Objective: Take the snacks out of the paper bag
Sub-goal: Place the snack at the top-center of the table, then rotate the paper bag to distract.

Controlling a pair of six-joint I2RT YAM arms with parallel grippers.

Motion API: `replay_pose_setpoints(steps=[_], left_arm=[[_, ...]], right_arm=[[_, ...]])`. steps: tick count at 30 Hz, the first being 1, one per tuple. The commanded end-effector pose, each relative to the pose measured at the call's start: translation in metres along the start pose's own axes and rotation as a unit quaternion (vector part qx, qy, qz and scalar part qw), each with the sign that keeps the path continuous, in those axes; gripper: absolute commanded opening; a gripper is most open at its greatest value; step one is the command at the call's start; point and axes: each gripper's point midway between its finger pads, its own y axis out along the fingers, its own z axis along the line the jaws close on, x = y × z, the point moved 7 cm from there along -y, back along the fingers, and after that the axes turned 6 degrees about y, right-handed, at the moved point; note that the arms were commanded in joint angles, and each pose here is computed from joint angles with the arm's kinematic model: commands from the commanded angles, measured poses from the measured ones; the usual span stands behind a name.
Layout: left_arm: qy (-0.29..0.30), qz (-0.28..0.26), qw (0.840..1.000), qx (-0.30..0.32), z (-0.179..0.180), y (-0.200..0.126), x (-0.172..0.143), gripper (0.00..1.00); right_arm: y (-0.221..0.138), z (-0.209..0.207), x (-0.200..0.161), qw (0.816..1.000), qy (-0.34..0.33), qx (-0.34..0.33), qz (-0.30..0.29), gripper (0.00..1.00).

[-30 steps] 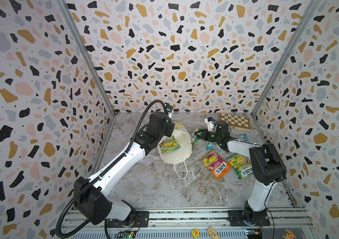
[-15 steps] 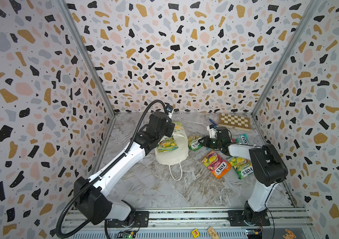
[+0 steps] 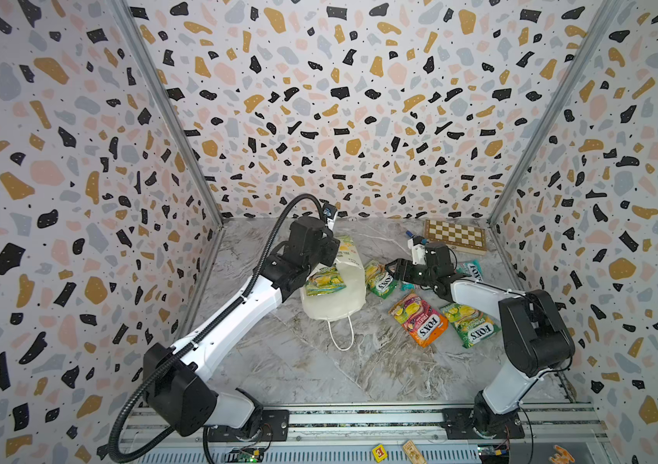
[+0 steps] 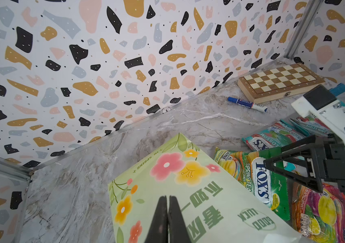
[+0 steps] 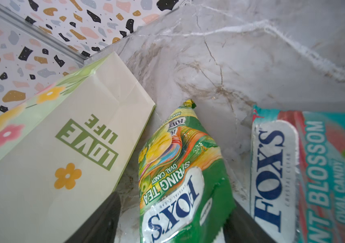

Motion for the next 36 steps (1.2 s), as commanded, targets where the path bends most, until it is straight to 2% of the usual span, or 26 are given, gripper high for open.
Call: replay_pose_setpoints(steps=[1,8,14,18,23,28,36], left_arm=[[-0.012,-0.045,0.999,0.010,0.009,-0.013,0.020,0.00],[-0.014,-0.049,0.999,0.012,0.009,-0.015,0.021,0.00],[-0.015,-0.055,0.998,0.014,0.010,-0.017,0.022,0.00],[-0.016,-0.056,0.998,0.017,0.011,-0.018,0.022,0.00],[-0.015,-0.056,0.998,0.017,0.011,-0.017,0.021,0.00],[-0.015,-0.057,0.998,0.016,0.011,-0.018,0.021,0.00],[-0.016,-0.058,0.998,0.018,0.011,-0.019,0.022,0.00]], right_arm=[[-0.021,0.008,0.009,0.998,-0.035,-0.036,-0.029,0.78],[-0.048,0.024,0.012,0.993,-0.089,-0.061,-0.051,0.78],[-0.055,0.070,-0.013,0.985,-0.163,0.046,-0.013,0.77],[-0.054,0.106,-0.044,0.972,-0.198,0.122,0.029,0.76],[-0.054,0.141,-0.077,0.956,-0.231,0.173,0.050,0.75],[-0.043,0.163,-0.103,0.948,-0.232,0.206,0.073,0.74],[-0.006,0.182,-0.134,0.944,-0.239,0.201,0.107,0.72]])
